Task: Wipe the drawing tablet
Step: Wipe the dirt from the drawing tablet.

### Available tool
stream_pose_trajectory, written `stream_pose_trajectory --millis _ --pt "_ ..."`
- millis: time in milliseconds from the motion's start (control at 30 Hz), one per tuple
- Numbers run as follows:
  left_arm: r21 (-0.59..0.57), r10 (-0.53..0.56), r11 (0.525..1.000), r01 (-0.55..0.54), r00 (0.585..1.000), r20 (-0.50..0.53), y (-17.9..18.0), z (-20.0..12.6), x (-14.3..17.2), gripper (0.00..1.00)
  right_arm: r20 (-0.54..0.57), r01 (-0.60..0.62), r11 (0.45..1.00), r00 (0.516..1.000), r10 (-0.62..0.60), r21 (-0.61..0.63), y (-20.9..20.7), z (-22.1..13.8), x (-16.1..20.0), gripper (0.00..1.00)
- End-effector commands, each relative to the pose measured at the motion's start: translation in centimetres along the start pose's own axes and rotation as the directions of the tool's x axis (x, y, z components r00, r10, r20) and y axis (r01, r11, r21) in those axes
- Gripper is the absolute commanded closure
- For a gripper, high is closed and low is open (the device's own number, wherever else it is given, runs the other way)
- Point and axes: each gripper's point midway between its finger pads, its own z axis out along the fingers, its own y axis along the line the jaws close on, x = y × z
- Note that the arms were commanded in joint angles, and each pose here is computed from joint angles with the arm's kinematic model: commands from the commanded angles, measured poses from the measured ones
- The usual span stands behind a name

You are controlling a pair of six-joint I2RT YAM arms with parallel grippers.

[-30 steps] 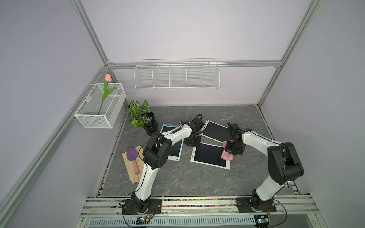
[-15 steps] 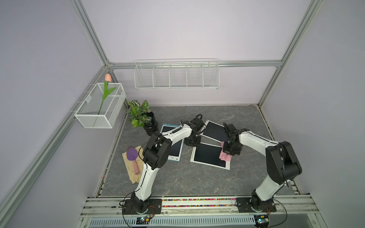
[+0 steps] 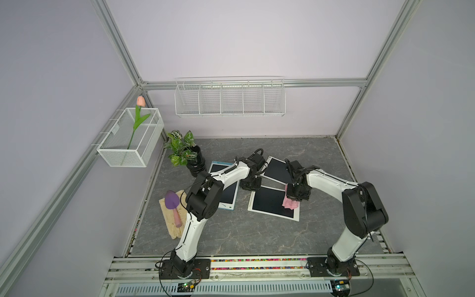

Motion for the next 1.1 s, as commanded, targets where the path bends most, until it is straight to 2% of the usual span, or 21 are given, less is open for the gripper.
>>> stream_pose_trajectory --millis 0,67,133,300,400,567,733,833,933,1067 --pt "-0.088 -0.016 0.996 0.002 0.987 -0.162 2.3 4.4 4.2 0.82 -0.037 -0.063 0.996 0.997 0.065 0.066 -4.5 0.1 1.0 0.93" --pt "-0.089 -0.015 0.996 0.001 0.987 -0.161 2.3 4.4 4.1 0.82 -0.026 -0.051 0.996 0.998 0.053 0.07 -4.9 -0.3 1.0 0.93" --pt "-0.088 -0.015 0.996 0.001 0.987 -0.158 2.3 4.4 4.0 0.82 -0.022 -0.024 0.998 0.999 0.025 0.06 -3.5 -0.5 1.1 0.93" --pt "-0.089 -0.013 0.996 -0.001 0.987 -0.163 2.3 4.4 4.1 0.82 -0.011 0.102 0.994 0.995 -0.101 0.041 4.3 -0.6 1.4 0.93" --pt "-0.089 -0.014 0.996 -0.001 0.986 -0.165 2.3 4.5 4.2 0.82 0.011 0.135 0.99 0.991 -0.135 0.042 6.7 -1.5 1.2 0.93" --pt "-0.091 -0.015 0.996 0.0 0.986 -0.166 2.3 4.5 4.1 0.82 0.003 0.119 0.99 0.993 -0.119 0.073 4.9 -1.6 1.1 0.93" --pt "-0.094 -0.014 0.996 -0.002 0.985 -0.17 2.4 4.6 4.3 0.82 -0.029 -0.003 0.996 1.0 0.006 0.087 -2.2 -0.1 2.0 0.93" --pt "-0.095 -0.013 0.995 -0.003 0.985 -0.17 2.5 4.7 4.4 0.82 -0.053 -0.007 0.994 0.998 0.013 0.113 -4.6 0.3 2.1 0.93" --pt "-0.096 -0.015 0.995 -0.002 0.985 -0.171 2.5 4.8 4.4 0.82 -0.049 0.007 0.995 0.999 -0.002 0.097 -3.4 0.4 1.6 0.93" --pt "-0.095 -0.017 0.995 0.0 0.985 -0.171 2.5 4.7 4.4 0.82 -0.036 0.064 0.995 0.997 -0.062 0.078 0.6 0.0 0.4 0.93"
